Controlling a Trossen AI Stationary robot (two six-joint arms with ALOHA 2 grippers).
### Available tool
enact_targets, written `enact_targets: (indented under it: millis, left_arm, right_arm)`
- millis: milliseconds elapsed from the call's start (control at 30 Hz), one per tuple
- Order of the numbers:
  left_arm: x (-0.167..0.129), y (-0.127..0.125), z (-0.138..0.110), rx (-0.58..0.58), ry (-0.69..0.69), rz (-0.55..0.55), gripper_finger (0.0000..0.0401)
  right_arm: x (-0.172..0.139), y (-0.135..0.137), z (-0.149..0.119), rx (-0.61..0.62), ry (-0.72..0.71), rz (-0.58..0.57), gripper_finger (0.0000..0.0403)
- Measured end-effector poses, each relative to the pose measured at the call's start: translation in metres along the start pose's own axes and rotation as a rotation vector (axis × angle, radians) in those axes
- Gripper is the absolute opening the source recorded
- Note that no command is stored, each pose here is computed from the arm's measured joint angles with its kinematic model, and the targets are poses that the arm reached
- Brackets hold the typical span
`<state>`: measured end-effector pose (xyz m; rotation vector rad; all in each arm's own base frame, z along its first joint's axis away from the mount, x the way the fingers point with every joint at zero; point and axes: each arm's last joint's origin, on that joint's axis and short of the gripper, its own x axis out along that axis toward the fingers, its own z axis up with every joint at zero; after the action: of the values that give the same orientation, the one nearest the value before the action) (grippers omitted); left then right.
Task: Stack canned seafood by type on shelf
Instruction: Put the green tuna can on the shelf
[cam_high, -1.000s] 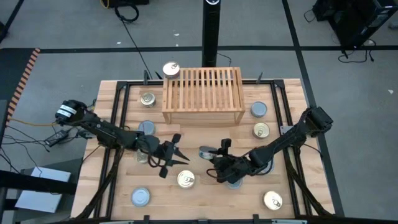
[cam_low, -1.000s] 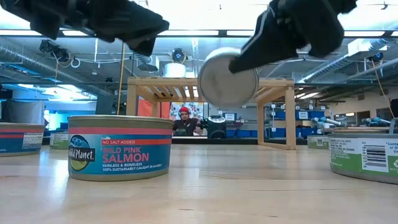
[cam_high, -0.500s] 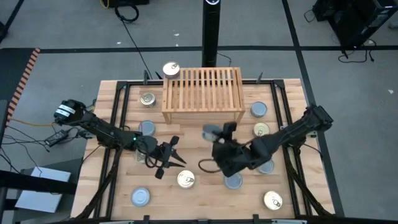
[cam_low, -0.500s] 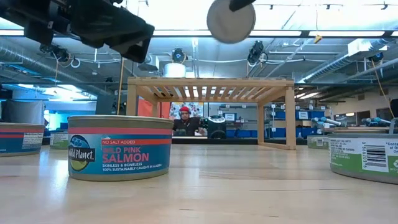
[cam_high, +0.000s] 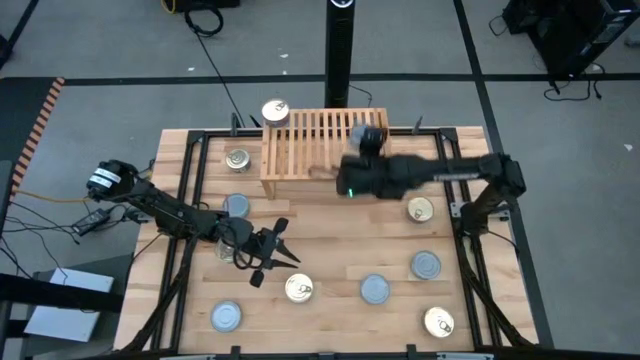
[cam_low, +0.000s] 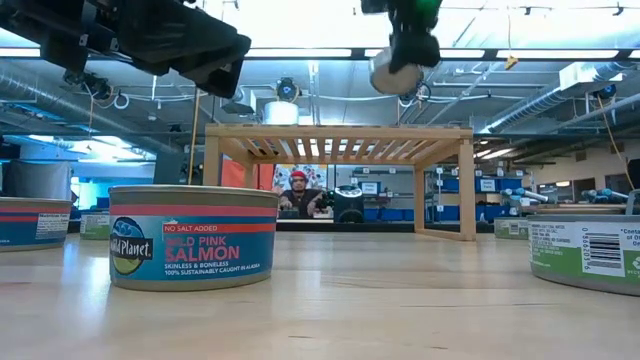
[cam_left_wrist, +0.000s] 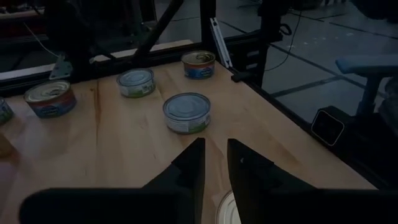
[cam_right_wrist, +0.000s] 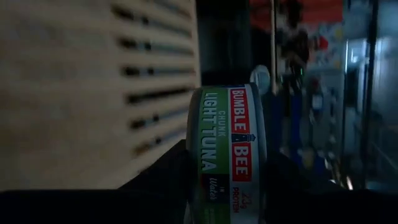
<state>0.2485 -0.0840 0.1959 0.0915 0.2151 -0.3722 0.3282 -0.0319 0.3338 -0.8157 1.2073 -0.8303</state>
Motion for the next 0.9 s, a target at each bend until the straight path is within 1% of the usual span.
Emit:
enact_targets:
  millis: [100, 200, 333, 467, 633, 900]
  left_arm:
    - [0.000, 0.000, 0.000, -0.009, 0.003, 0.000, 0.0074]
    - [0.000, 0.000, -0.001, -0.010, 0.007, 0.000, 0.0074]
    - [0.000, 0.000, -0.001, -0.010, 0.007, 0.002, 0.0074]
    - [0.000, 0.000, -0.001, -0.010, 0.008, 0.003, 0.0074]
    - [0.000, 0.000, -0.001, 0.013, 0.009, 0.003, 0.0074]
    - [0.000, 0.000, -0.001, 0.014, 0.014, 0.003, 0.0074]
  right_arm:
    - [0.031, -0.015, -0.005, 0.004, 0.052, 0.066, 0.0153]
    - [0.059, -0.031, -0.010, 0.035, 0.072, 0.132, 0.0153]
    - [0.087, -0.049, -0.019, 0.067, 0.092, 0.148, 0.0153]
    - [0.106, -0.059, -0.028, 0.068, 0.111, 0.173, 0.0153]
    - [0.124, -0.062, -0.038, 0.089, 0.134, 0.213, 0.0153]
    - [0.140, -0.050, -0.047, 0.082, 0.165, 0.236, 0.0153]
